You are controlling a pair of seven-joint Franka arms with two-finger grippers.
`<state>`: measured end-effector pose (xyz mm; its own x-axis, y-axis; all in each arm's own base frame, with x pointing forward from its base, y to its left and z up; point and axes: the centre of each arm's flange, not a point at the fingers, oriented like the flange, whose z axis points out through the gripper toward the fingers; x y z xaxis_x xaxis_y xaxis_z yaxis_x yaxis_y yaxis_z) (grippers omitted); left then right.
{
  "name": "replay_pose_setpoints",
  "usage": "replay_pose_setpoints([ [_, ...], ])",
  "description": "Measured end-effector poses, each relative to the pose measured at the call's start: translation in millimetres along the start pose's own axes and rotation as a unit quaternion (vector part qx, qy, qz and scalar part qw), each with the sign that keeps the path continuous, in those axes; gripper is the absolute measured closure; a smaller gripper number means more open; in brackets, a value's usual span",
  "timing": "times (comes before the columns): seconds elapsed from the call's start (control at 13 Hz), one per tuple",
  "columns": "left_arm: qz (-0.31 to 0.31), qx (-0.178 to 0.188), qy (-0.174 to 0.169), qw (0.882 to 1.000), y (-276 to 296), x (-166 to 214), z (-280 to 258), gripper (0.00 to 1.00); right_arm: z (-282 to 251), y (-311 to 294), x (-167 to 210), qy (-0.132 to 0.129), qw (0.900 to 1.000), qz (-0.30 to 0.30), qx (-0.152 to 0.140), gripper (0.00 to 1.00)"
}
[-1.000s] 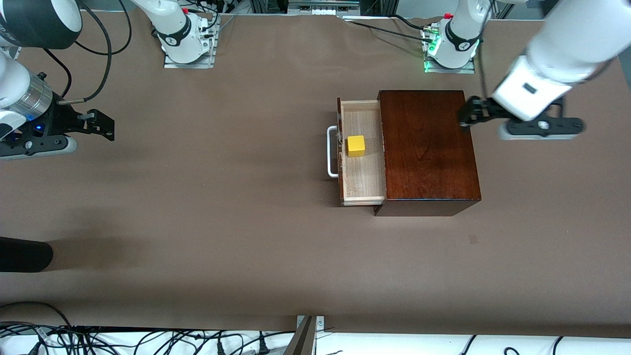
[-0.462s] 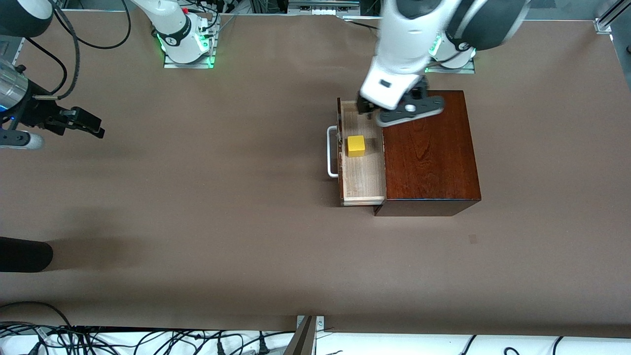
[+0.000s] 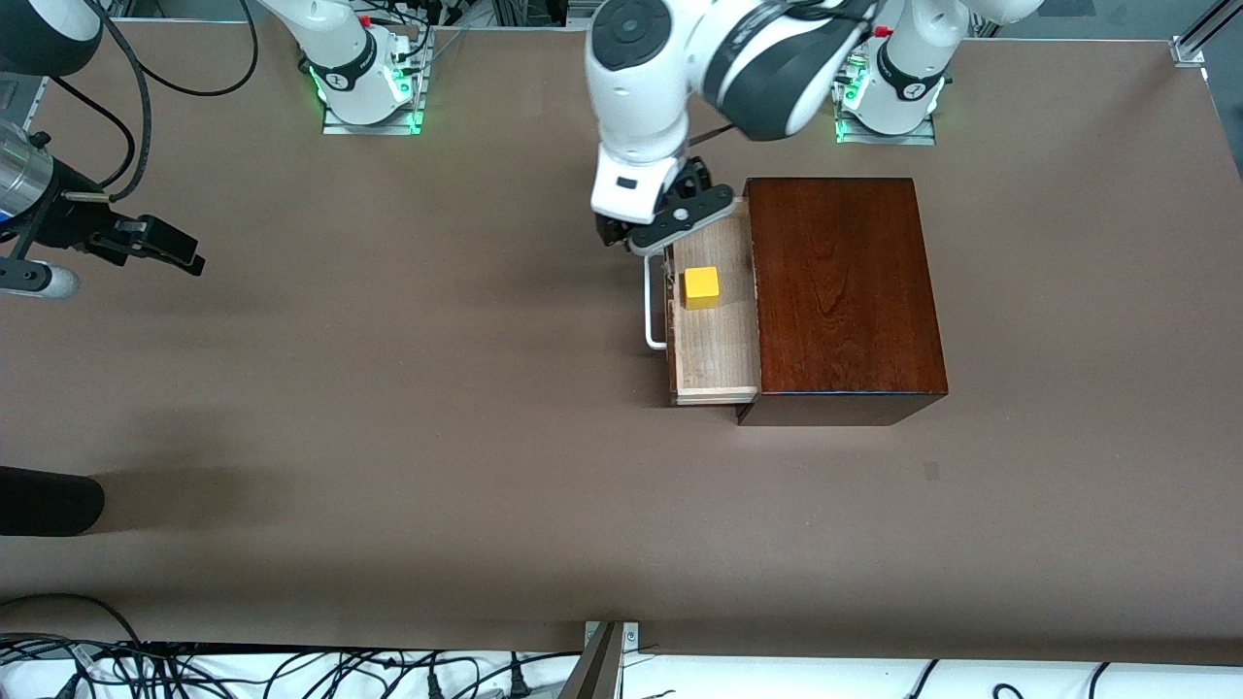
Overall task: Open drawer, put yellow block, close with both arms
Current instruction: 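Reach the left gripper to the drawer front while the right gripper retracts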
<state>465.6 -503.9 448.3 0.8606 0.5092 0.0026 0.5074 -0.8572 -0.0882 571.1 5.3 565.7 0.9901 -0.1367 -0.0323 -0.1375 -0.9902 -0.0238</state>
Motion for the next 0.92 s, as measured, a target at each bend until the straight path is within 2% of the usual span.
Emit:
replay_pose_setpoints([
  [0.23,-0.048,-0.026,0.009,0.998,42.0,-7.3,43.9,0.0,3.7,0.2,1.8,-0.003,1.0,0.001,-0.002,0.0],
  [0.54,-0.095,-0.024,0.014,0.995,80.6,-26.7,120.5,0.0,3.6,2.4,2.3,-0.002,1.0,0.002,-0.006,0.0],
  [0.69,-0.105,-0.043,0.016,0.993,90.4,-28.7,129.3,0.0,3.3,5.1,2.8,0.0,1.0,0.002,-0.014,0.0],
  [0.85,-0.097,-0.044,0.017,0.994,91.1,-28.0,129.6,0.21,2.4,5.6,3.0,0.001,1.0,0.002,-0.015,0.0],
  [0.92,-0.071,-0.041,0.019,0.996,90.5,-26.8,132.8,0.33,1.8,6.0,3.2,0.002,1.0,0.002,-0.017,0.0],
])
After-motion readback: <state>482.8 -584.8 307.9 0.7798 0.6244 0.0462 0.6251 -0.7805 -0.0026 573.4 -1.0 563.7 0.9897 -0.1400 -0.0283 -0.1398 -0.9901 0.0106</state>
